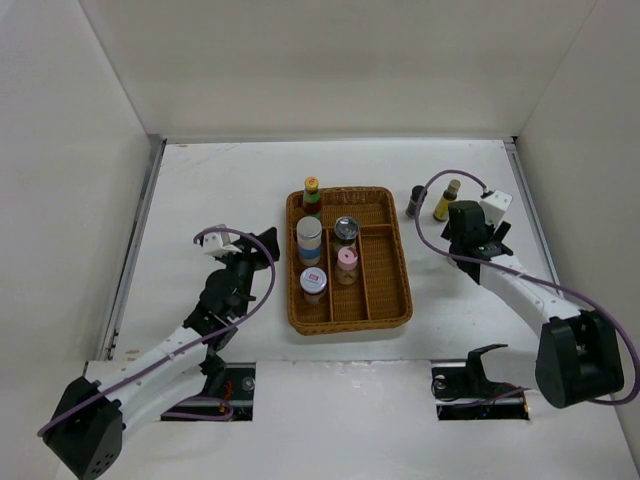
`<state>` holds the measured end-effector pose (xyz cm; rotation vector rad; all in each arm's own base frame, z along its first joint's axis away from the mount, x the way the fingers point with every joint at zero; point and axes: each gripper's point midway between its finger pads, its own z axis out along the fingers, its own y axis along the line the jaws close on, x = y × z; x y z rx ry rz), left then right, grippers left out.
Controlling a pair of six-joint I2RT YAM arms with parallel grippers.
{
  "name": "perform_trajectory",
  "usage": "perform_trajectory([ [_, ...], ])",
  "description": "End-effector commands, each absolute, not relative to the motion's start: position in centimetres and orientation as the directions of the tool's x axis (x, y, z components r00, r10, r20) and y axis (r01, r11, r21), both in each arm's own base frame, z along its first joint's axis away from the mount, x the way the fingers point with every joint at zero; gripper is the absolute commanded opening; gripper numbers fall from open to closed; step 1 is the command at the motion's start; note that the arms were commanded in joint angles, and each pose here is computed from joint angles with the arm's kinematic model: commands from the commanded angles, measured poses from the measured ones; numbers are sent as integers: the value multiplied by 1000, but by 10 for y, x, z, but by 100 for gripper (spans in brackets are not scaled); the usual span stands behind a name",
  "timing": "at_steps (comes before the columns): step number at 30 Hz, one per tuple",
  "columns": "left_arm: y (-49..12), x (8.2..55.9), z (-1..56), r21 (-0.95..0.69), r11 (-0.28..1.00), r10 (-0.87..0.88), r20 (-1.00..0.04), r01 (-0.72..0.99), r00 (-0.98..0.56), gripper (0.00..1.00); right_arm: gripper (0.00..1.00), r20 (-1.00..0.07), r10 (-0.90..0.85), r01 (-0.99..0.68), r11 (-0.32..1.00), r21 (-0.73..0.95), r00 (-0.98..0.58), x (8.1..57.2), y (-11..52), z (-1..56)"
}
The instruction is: Organize the condiment bottles
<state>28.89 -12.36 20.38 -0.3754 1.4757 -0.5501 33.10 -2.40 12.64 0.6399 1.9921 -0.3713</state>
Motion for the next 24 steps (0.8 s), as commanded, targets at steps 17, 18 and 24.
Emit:
perform_trajectory([
  [17, -118, 294, 206, -571, 814, -577, -816, 107, 33, 62, 50, -953, 228, 228, 957, 180, -202, 290, 81, 240],
  [18, -118, 295, 205, -570, 815, -576, -817, 105, 30, 62, 50, -949, 233, 161, 966, 201, -211, 279, 96, 245],
  [24, -114, 300, 200, -564, 822, -567, -823, 80, 28, 62, 49, -916, 247, -149, 941, 305, -317, 229, 195, 239],
])
